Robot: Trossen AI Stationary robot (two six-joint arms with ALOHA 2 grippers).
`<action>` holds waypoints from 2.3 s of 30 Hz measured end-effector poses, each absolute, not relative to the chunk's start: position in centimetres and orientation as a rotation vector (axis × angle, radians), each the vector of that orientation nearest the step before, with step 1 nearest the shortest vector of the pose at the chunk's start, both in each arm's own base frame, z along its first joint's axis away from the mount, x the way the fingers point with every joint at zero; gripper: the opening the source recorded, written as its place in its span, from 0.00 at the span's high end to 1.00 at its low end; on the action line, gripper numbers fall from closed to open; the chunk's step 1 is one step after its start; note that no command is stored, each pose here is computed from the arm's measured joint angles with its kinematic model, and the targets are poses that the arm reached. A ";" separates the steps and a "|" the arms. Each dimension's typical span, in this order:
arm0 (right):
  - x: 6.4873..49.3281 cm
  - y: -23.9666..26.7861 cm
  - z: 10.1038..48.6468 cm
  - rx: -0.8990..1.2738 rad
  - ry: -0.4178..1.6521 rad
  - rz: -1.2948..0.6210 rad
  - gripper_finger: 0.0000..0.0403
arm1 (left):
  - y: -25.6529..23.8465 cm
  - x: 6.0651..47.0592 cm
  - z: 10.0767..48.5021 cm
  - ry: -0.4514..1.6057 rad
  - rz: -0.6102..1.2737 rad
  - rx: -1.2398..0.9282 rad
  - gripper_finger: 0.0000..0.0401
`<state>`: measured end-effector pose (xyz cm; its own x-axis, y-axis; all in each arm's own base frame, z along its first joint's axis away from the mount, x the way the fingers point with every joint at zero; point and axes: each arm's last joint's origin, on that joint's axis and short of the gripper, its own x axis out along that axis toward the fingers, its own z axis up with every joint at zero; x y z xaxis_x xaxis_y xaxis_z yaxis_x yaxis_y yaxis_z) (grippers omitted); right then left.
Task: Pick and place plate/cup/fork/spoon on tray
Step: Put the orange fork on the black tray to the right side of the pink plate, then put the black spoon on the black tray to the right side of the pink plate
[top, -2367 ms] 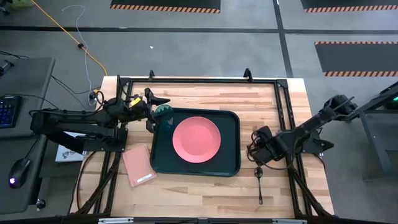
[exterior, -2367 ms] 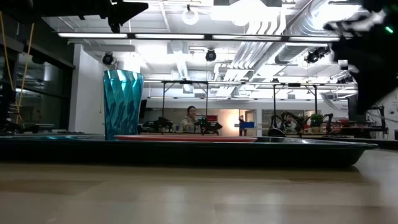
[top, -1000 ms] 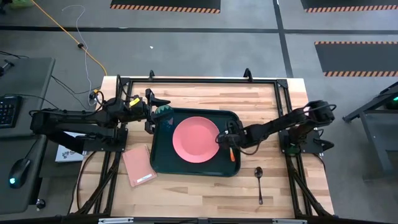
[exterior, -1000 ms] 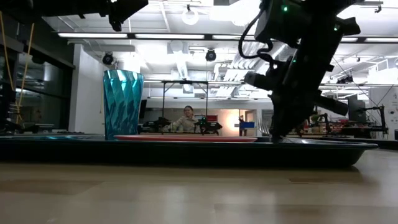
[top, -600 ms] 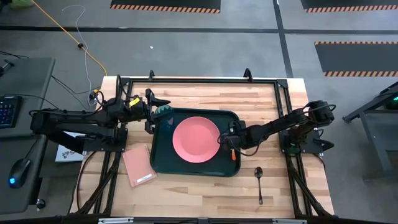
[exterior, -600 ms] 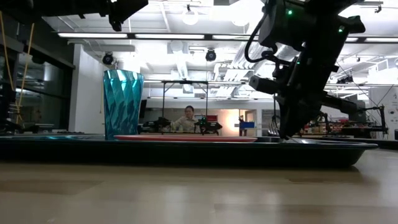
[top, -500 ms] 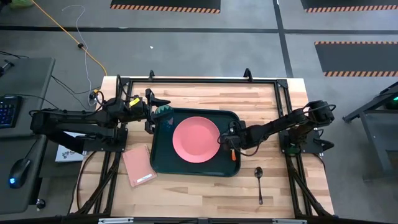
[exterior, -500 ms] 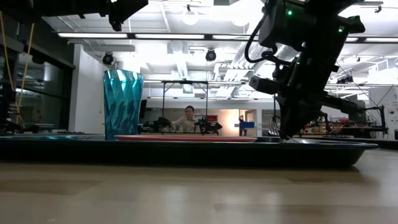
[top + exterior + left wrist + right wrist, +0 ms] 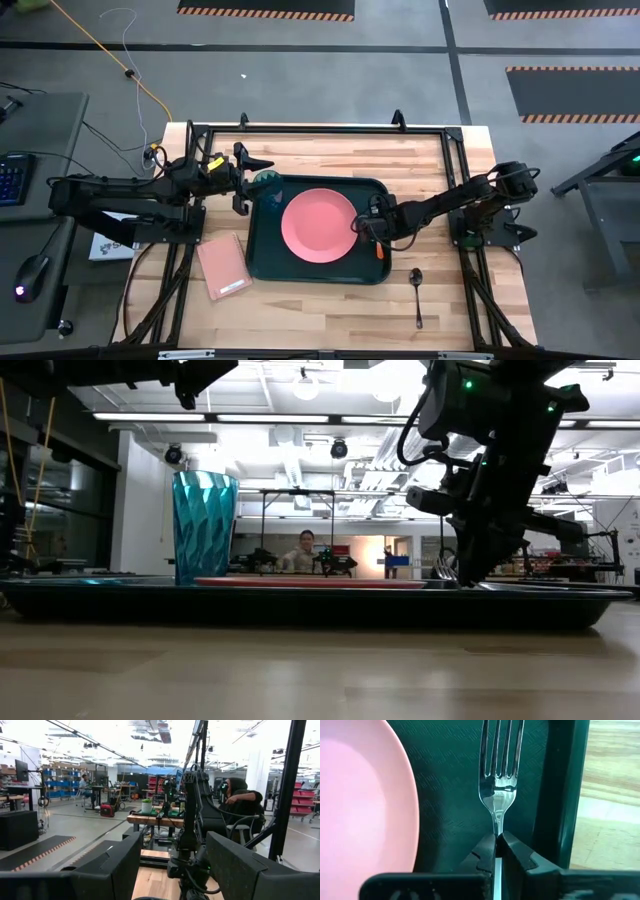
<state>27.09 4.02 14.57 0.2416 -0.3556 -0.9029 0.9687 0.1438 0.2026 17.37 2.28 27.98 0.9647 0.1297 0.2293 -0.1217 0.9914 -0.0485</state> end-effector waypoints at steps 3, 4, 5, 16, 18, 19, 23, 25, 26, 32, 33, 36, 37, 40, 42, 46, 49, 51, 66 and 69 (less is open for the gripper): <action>27.1 4.0 14.6 0.957 0.817 -1.126 0.96 | 2.3 17.4 28.0 -0.234 0.127 -0.034 0.47; 27.1 4.0 14.6 0.957 0.817 -1.126 0.95 | 2.3 17.4 28.0 -0.234 0.127 -0.034 0.47; 27.1 4.0 14.6 0.956 0.816 -1.127 0.93 | 2.3 17.4 28.0 -0.234 0.127 -0.034 0.47; 26.8 3.9 14.5 0.910 0.840 -1.137 0.75 | 2.3 17.4 28.0 -0.233 0.127 -0.034 0.47; 26.7 3.9 14.7 0.890 0.852 -1.124 0.74 | 2.3 17.4 28.0 -0.234 0.127 -0.034 0.47; 26.7 3.9 14.9 0.871 0.859 -1.106 0.74 | 2.3 17.4 28.0 -0.233 0.127 -0.034 0.47; 26.3 3.9 16.6 0.786 0.839 -1.030 0.73 | 2.3 17.4 28.0 -0.232 0.127 -0.033 0.47; 25.9 4.1 17.7 0.737 0.840 -0.964 0.73 | 2.3 17.4 28.0 -0.231 0.128 -0.027 0.47; 25.6 4.3 18.3 0.715 0.851 -0.917 0.73 | 2.3 17.4 28.0 -0.231 0.128 -0.027 0.47; 23.1 7.2 21.4 0.762 1.063 -0.508 0.73 | 2.3 17.4 28.0 -0.232 0.127 -0.037 0.47; 22.6 8.0 21.7 0.801 1.102 -0.469 0.73 | 2.3 17.4 28.0 -0.232 0.127 -0.037 0.47; 20.6 10.3 22.0 0.873 1.185 -0.481 0.73 | 2.3 17.4 28.0 -0.233 0.125 -0.056 0.47; 20.0 11.0 21.9 0.887 1.209 -0.506 0.73 | 2.3 17.4 28.0 -0.233 0.124 -0.063 0.47; 18.2 13.0 21.4 0.898 1.298 -0.552 0.73 | 2.3 17.4 27.9 -0.228 0.122 -0.082 0.47; 17.3 14.2 21.1 0.883 1.329 -0.563 0.73 | 2.3 17.4 27.8 -0.217 0.123 -0.087 0.47; 16.1 15.7 20.4 0.827 1.328 -0.608 0.73 | 2.3 17.4 27.8 -0.219 0.122 -0.087 0.47; 15.7 16.1 19.5 0.774 1.347 -0.693 0.73 | 2.3 17.4 27.8 -0.221 0.122 -0.087 0.47; 15.6 16.1 18.7 0.739 1.365 -0.751 0.73 | 2.3 17.4 27.8 -0.221 0.122 -0.087 0.47; 17.8 15.8 15.3 0.567 1.465 -0.779 0.73 | 2.3 17.4 27.8 -0.220 0.125 -0.064 0.47; 17.9 15.7 15.3 0.563 1.466 -0.774 0.73 | 2.3 17.4 27.8 -0.220 0.125 -0.063 0.47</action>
